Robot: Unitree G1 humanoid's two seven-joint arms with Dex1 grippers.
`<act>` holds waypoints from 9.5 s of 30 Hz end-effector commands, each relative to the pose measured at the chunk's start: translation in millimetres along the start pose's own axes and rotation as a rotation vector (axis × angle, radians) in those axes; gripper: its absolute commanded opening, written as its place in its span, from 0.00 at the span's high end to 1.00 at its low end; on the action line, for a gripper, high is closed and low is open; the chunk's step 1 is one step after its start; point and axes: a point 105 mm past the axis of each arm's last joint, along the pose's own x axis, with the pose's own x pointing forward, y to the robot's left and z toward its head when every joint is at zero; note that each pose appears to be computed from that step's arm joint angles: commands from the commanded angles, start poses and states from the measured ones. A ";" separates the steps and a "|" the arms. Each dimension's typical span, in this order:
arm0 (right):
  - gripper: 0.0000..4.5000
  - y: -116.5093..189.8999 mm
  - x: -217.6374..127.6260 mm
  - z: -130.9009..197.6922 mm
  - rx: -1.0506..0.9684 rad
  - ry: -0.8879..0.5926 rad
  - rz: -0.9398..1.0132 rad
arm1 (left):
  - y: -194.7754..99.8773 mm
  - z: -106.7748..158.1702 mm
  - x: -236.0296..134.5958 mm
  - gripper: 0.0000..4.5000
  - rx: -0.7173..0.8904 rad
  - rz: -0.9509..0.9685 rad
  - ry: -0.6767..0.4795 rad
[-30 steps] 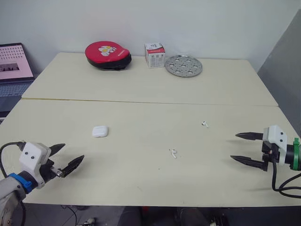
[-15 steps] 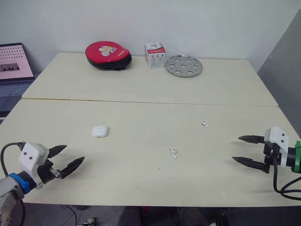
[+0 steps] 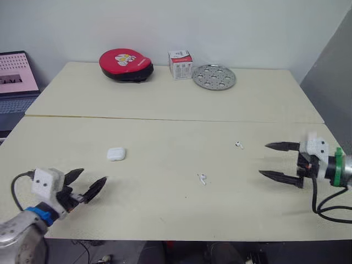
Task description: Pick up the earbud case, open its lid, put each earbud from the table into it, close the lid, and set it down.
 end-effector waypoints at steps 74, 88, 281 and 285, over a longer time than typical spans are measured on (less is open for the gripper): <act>0.00 70.8 78.3 64.7 0.750 -0.057 0.302 | -223.9 67.0 68.0 0.36 0.544 -0.938 -0.605; 0.30 75.0 89.2 71.9 0.841 -0.060 0.386 | -222.0 78.0 70.5 0.36 0.583 -0.894 -0.670; 0.59 93.6 137.1 -49.0 0.320 0.153 -0.239 | -129.3 61.8 108.7 0.83 0.203 -0.668 -0.244; 0.90 90.7 130.7 -45.7 0.280 0.159 -0.197 | -130.5 61.6 107.6 0.83 0.200 -0.667 -0.242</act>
